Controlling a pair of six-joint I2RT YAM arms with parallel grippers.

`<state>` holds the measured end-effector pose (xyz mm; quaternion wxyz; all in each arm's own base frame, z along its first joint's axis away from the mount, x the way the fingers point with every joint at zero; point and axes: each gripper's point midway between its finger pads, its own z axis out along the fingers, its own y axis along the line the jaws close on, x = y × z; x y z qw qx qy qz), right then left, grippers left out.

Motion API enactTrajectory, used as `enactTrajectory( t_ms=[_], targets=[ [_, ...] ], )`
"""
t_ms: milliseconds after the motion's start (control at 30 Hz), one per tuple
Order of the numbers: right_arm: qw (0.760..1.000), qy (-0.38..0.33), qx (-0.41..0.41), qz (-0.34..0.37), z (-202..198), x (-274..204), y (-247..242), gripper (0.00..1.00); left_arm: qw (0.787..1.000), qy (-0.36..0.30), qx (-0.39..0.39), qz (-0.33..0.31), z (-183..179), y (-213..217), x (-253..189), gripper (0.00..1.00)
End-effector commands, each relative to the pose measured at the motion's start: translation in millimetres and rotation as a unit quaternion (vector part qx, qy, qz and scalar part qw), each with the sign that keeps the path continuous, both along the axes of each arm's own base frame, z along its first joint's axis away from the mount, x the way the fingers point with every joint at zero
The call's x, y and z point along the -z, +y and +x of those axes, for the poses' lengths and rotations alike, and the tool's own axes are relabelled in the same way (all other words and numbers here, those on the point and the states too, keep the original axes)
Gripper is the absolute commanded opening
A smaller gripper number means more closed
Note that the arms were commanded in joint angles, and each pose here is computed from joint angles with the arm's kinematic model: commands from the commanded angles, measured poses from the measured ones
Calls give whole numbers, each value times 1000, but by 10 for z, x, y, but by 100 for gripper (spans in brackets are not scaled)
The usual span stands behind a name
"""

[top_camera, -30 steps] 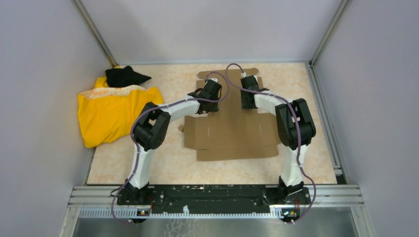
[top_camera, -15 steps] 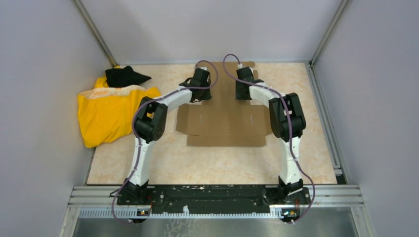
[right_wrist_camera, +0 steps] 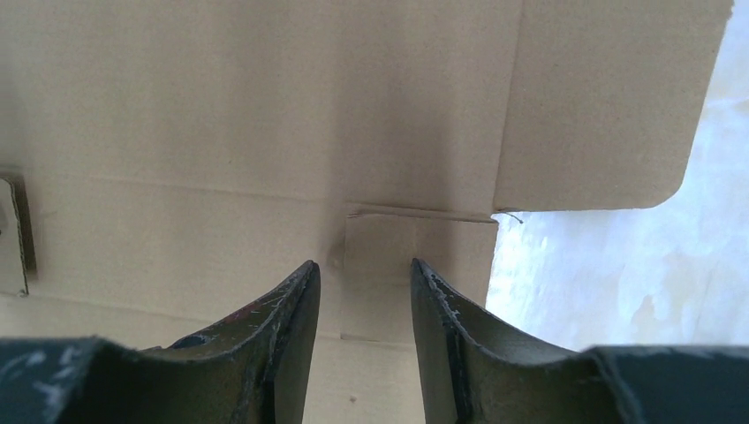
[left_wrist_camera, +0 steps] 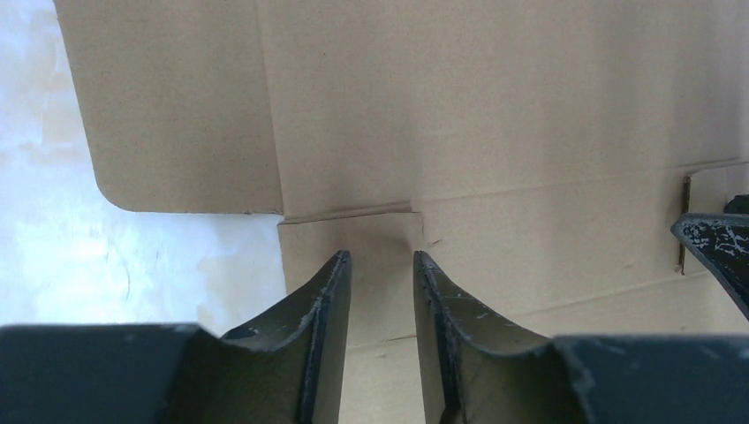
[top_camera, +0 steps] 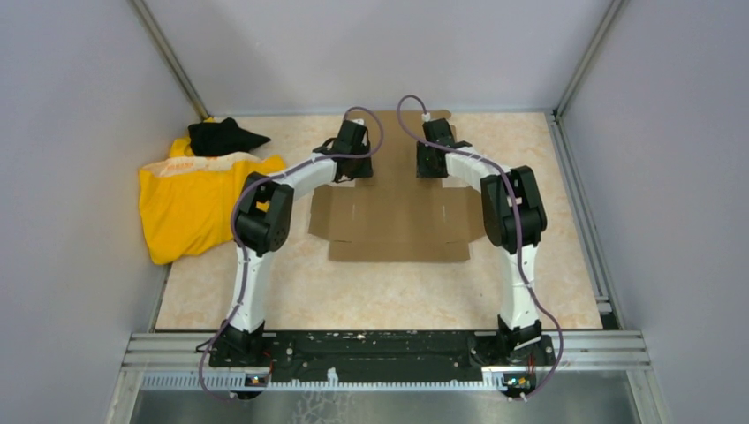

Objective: Fold the paper box

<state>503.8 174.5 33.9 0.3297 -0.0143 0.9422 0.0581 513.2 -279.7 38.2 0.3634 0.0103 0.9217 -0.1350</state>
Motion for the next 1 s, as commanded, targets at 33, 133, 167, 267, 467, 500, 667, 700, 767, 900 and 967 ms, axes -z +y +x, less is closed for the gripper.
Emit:
enactTrajectory(
  t_ms=[33,133,167,267,467,500,667,700,767,900,967],
  targets=[
    [999,-21,-42,27,-157,-563,117,45,1000,-2,4,30,-187,168,-326,45],
    [997,-50,-47,32,-114,-998,109,46,998,-37,5,46,-78,220,-719,50],
    [996,-62,-49,36,-119,-1144,107,47,998,-45,6,47,-60,229,-848,52],
    [994,-88,-49,40,-208,-1517,56,53,997,-62,16,34,-143,222,-1154,55],
    [996,-79,-33,37,-712,-1590,-287,54,998,-53,-13,29,-707,580,-1322,59],
    [996,-66,-33,50,-853,-1459,-358,54,998,-36,-30,39,-877,723,-1172,61],
    [997,-53,13,51,-1286,-1240,-751,54,997,3,-80,10,-1425,1056,-868,83],
    [997,-48,23,50,-1368,-1192,-786,54,996,14,-87,2,-1510,1077,-803,83],
    [997,-41,46,52,-1513,-1073,-851,54,995,35,-94,-7,-1677,1110,-657,81],
    [994,-30,92,59,-1775,-837,-959,52,993,55,-103,-11,-1917,1198,-432,72],
    [992,-29,110,53,-1872,-759,-1029,52,992,56,-111,-3,-1993,1275,-380,68]
  ],
)
